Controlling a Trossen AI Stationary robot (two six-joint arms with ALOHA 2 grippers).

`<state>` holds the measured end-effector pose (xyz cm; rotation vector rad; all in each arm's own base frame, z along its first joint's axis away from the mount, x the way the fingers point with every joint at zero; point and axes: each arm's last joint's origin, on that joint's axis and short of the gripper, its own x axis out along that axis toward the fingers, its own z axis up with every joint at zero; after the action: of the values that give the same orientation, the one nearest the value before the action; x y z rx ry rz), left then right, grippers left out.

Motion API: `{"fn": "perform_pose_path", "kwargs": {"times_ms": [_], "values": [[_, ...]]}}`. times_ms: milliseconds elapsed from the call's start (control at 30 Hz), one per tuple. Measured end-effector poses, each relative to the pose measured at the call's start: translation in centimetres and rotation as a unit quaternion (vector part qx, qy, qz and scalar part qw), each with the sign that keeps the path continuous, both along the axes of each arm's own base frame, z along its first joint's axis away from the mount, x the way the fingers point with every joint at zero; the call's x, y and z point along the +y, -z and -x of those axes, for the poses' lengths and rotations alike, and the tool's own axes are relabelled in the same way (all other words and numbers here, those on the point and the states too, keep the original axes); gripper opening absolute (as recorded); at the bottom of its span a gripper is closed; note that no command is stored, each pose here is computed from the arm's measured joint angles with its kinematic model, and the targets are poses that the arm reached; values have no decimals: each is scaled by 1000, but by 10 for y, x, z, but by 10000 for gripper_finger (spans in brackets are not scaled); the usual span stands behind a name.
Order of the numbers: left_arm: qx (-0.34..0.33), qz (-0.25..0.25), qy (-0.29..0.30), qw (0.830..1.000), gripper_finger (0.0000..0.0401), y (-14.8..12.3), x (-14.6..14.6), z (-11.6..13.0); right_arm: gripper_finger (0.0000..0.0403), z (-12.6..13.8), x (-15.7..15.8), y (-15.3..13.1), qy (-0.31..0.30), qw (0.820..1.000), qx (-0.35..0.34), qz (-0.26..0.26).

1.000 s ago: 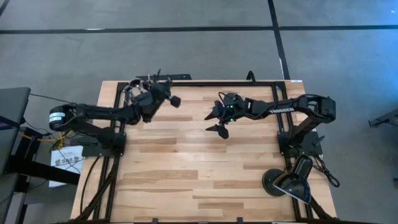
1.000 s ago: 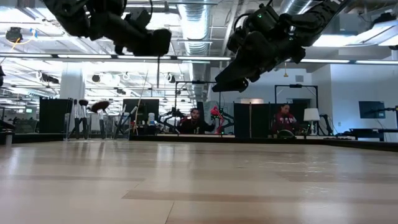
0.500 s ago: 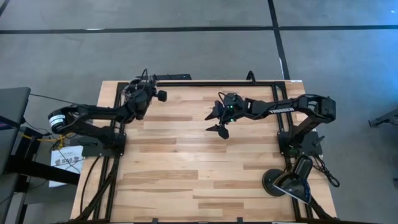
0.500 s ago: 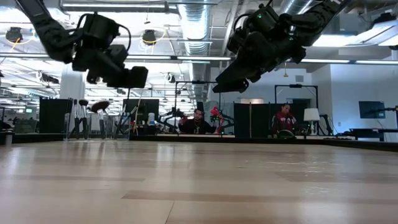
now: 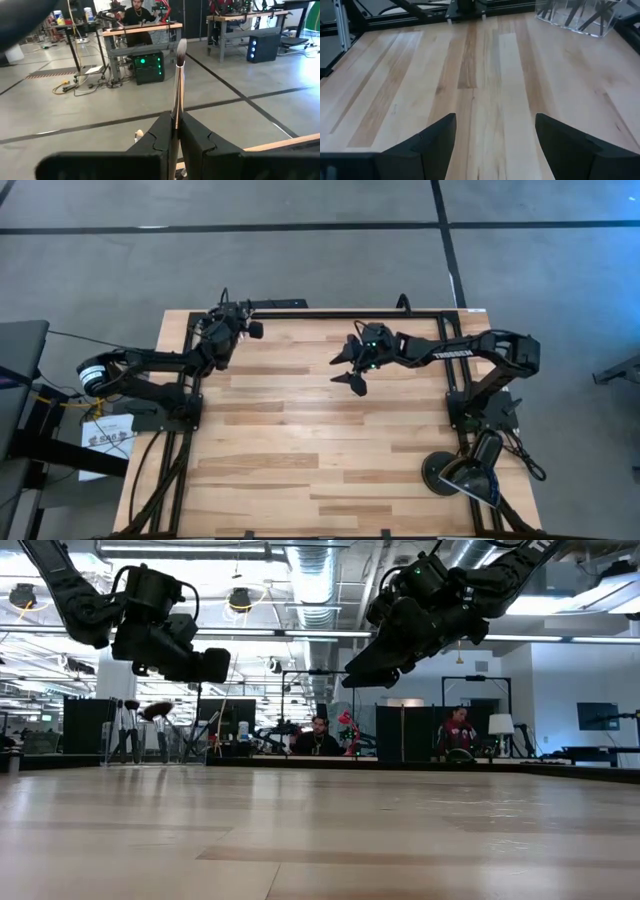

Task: Put items in baskets/containers
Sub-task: Put the eyeshadow brush into the transparent bin, then return To Home Position

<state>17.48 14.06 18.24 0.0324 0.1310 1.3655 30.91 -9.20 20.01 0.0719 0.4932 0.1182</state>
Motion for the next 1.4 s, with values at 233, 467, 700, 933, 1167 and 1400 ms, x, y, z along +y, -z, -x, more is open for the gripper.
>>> {"fn": "perform_pose_path", "kwargs": {"times_ms": [233,467,700,933,1167,1400], "values": [[24,-3,-14,1000,21,1,3,4,265,0,-4,-2,3,1000,-11,6],[-3,21,-18,1000,26,14,7,17,265,0,-4,-2,1,1000,-12,10],[-12,40,-11,999,56,25,3,23,265,0,-4,-2,1,1000,-15,11],[-19,43,-16,999,87,26,3,24,265,0,-4,-3,1,1000,-16,11],[-19,41,-22,999,105,26,3,25,265,0,-4,-2,1,1000,-15,11],[-32,45,-19,998,125,26,3,24,265,0,-4,-3,1,1000,-16,11]]}}
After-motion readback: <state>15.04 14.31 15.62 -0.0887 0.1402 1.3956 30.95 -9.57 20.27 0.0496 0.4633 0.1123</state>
